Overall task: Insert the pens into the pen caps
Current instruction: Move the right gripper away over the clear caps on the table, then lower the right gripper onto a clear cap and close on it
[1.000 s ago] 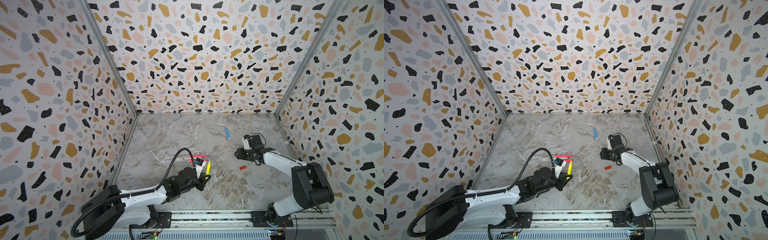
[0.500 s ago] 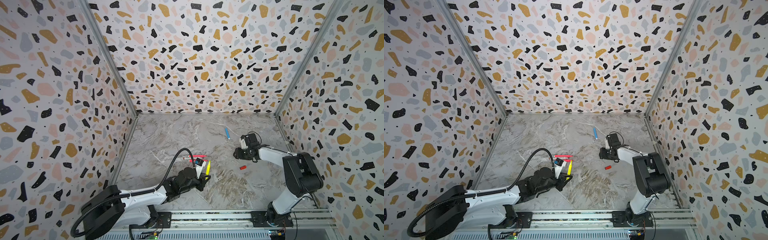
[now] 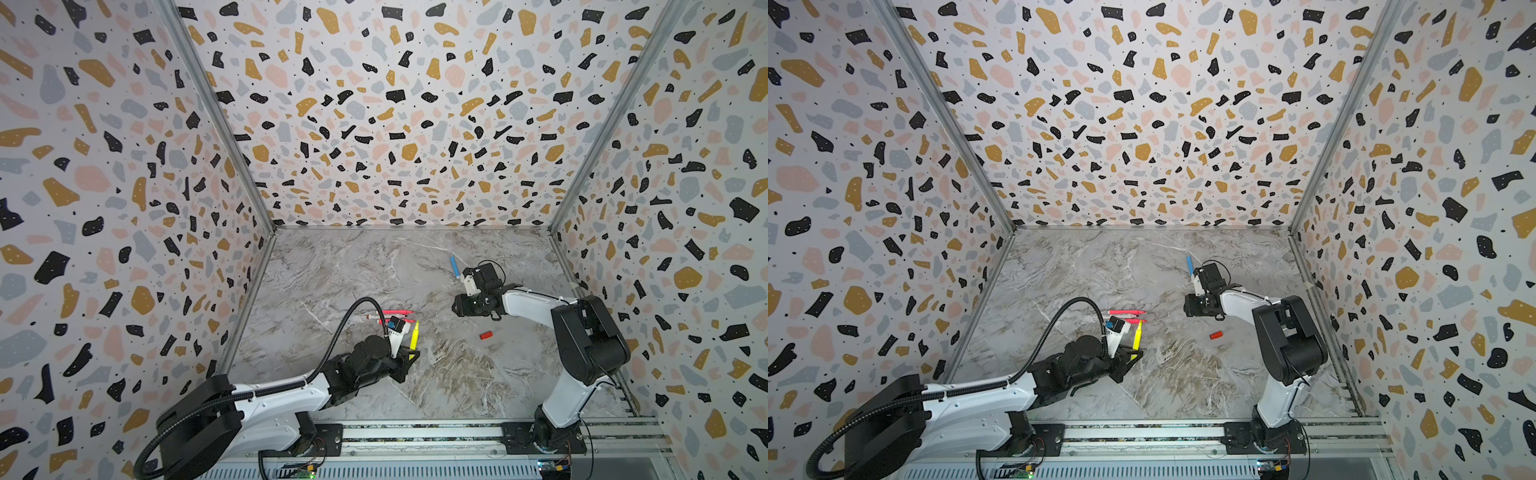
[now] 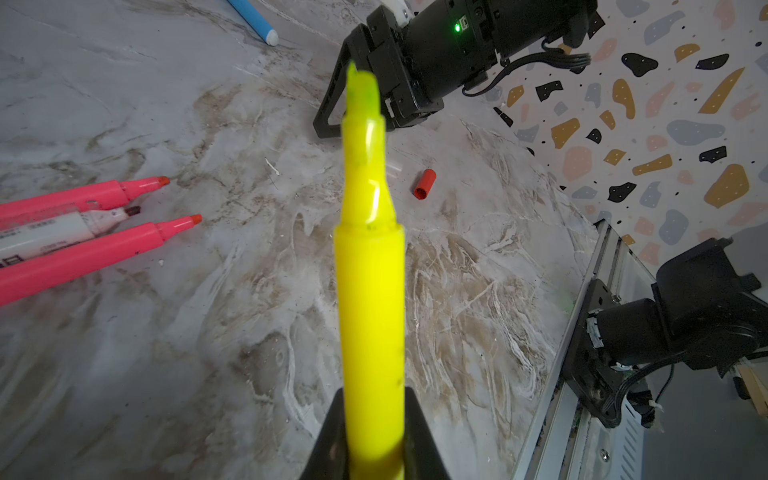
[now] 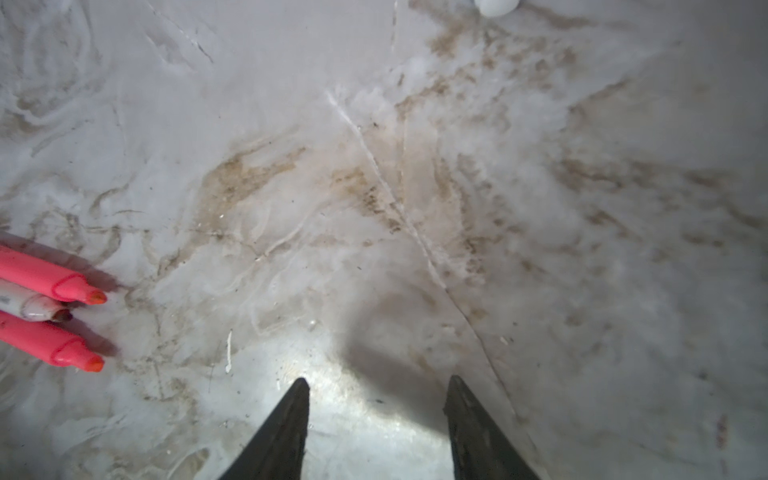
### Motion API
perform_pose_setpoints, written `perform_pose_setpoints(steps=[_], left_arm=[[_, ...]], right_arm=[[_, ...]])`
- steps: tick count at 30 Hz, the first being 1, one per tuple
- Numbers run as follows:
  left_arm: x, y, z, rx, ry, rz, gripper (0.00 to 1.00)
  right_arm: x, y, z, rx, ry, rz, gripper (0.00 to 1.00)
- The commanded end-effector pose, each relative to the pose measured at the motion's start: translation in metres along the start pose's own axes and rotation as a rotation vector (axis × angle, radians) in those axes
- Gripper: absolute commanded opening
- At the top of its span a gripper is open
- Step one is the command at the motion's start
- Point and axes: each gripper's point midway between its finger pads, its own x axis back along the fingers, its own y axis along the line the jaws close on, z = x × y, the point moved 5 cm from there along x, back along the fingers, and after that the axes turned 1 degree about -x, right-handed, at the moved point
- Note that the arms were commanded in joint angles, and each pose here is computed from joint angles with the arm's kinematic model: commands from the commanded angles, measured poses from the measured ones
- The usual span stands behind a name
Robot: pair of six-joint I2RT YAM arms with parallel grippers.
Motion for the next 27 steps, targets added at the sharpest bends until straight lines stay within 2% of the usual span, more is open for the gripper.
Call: perform_pose_setpoints(steps=[1,10,27], left_arm=[[0.002,0.001,-0.005,-0.016,-0.032,-0.004,0.0],[0.001,0.0,-0.006,-0.017,-0.029,-0.003,0.0],[0.0,0.002,-0.003,-0.015,-0.022,-0.005,0.0]], right_arm=[[0.019,-0.001,-0.014,0.024,-0.046,0.043,0.54],[0.028,-0.022,-0.024,0.004,-0.074,0.08,0.55],[0.033,-0.024,0.006,0.001,-0.062,0.042,0.54]])
